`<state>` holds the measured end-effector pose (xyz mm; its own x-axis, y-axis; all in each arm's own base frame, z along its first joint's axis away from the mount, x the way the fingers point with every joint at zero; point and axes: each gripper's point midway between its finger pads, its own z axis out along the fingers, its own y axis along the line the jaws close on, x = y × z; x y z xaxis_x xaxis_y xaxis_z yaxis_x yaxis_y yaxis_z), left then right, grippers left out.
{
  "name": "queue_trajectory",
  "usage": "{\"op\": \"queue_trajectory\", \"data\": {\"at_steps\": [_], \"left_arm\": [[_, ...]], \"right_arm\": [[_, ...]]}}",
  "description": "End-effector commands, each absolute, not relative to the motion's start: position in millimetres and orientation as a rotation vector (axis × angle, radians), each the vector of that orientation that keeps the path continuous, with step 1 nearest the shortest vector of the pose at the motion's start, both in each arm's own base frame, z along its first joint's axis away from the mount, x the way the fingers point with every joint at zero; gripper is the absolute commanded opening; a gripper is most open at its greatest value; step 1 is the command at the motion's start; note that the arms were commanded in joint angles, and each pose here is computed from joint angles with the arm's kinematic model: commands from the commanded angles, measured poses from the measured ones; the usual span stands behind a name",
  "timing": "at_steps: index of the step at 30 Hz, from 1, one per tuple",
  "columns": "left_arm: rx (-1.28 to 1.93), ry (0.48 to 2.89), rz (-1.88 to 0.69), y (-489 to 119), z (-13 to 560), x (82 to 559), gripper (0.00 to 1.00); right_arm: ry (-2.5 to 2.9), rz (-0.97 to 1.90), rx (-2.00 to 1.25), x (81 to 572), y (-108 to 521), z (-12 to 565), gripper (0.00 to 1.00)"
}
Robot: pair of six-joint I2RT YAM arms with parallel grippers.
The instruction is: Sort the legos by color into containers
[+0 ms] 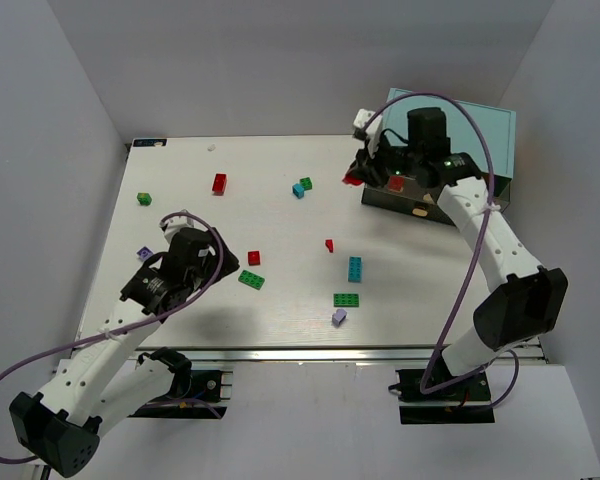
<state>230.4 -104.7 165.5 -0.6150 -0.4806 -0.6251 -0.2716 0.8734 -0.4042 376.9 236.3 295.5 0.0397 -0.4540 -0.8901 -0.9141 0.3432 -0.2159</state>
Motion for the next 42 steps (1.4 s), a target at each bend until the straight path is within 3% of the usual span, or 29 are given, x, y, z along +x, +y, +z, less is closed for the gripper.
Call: {"op": "queue_trajectory", "data": {"at_steps": [1,8,16,19,23,26,30,32,34,36,37,39,40,42], "left_arm": [[-0.523,2.251,-0.36,-106.8,167.1,233.9,0.92],[-0.511,2.257,-0.359,-109.4,165.5,237.4,0.92],[-0.505,2.268,-0.35,-110.0,162.0,238.1,0.92],[-0.501,2.272,-0.34,-110.1,159.3,239.6,0.93],[-0.482,2.3,-0.324,-113.5,153.9,243.7,0.94],[-0.479,2.339,-0.291,-115.2,147.5,246.9,0.94],[-0.523,2.363,-0.246,-113.4,146.2,254.0,0.95],[-0.57,2.383,-0.196,-107.2,140.6,255.1,0.95],[-0.649,2.394,-0.164,-99.5,136.1,258.9,0.88],[-0.714,2.397,-0.149,-93.6,132.2,261.9,0.79],[-0.73,2.416,-0.149,-94.2,127.9,262.9,0.68],[-0.801,2.424,-0.137,-87.1,122.0,266.7,0.56],[-0.834,2.442,-0.118,-83.3,116.6,264.7,0.51],[-0.954,2.468,-0.087,-73.7,103.9,263.9,0.46]], "right_arm": [[1.614,0.438,-1.126,416.9,201.8,318.7,0.13],[1.654,0.341,-1.021,451.3,155.9,335.1,0.12],[1.742,0.333,-0.993,459.5,128.3,308.5,0.15],[1.771,0.332,-0.996,460.3,122.7,296.3,0.24],[1.812,0.339,-0.993,462.5,115.1,283.2,0.46],[1.825,0.352,-0.99,463.5,113.0,278.7,0.54],[1.803,0.362,-0.977,463.2,111.6,287.5,0.54],[1.772,0.379,-0.957,461.5,112.9,298.8,0.46],[1.681,0.414,-0.977,451.8,121.3,316.2,0.35],[1.563,0.423,-0.999,440.0,130.3,341.4,0.32],[1.555,0.444,-1.003,433.9,133.2,334.0,0.32],[1.48,0.466,-1.022,419.2,140.0,347.3,0.38],[1.452,0.476,-1.029,418.3,143.7,348.4,0.51],[1.448,0.533,-1.052,406.9,149.2,342.6,0.61]]}}
